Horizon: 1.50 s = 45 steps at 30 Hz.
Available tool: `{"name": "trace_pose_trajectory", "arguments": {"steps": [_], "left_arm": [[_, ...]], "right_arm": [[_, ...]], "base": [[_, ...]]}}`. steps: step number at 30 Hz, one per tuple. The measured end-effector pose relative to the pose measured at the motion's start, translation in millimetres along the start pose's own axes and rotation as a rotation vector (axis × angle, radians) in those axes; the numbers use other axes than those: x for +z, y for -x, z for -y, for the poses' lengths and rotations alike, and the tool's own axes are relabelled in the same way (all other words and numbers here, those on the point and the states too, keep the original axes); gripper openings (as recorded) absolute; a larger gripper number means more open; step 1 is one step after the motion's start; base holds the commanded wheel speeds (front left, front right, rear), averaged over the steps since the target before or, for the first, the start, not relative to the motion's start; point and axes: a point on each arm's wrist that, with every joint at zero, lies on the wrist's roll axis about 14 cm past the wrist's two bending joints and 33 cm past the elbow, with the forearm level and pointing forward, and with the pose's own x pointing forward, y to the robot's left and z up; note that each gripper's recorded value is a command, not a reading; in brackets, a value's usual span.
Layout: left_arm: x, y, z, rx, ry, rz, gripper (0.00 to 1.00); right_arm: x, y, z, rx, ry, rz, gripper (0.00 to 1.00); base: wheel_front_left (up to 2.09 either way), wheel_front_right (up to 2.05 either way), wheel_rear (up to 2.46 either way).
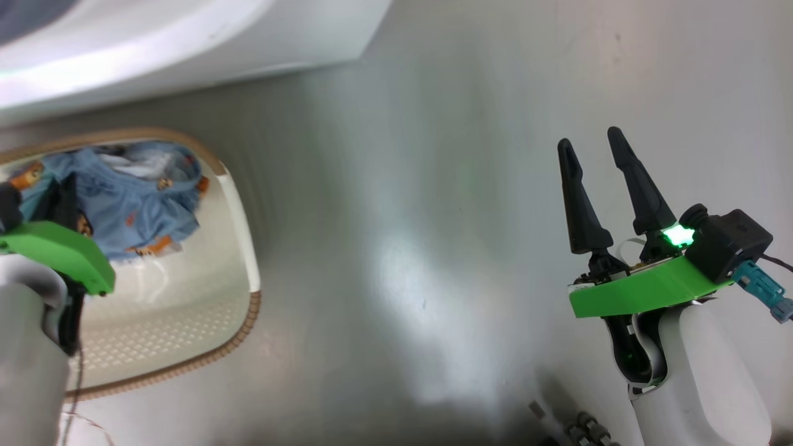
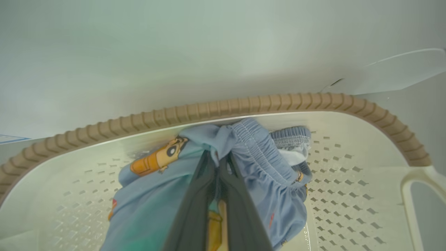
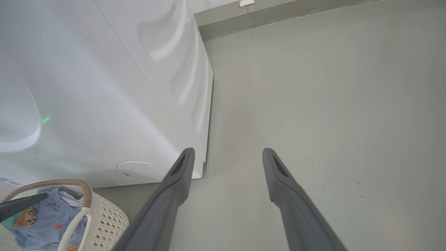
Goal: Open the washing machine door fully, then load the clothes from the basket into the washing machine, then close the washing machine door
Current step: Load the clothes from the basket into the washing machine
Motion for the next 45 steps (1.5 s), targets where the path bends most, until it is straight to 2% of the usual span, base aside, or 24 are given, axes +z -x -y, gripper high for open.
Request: {"name": "trace_pose_trajectory", "arguments": {"steps": [14,35,45], "left_arm": [[57.9,76.5,-3.3,0.068,0.095,0.245,0.0],[145.8,210.3,15.8,0.102,0.105,0.67,0.0],[146.0,274.7,14.9,0.148,0.096,0.791,0.0]], "right_arm": [[52.3,5.5,-36.0,0.082,-0.008,0.109,1.0],[118.3,54.6,-68.2,0.145,-0.006,0.242,1.0],[138.7,82.5,-81.6,0.176,0.024,0.292,1.0]], "base": [[0.0,0.0,0.0],[0.0,0.0,0.0],[0.0,0.0,0.0]]}}
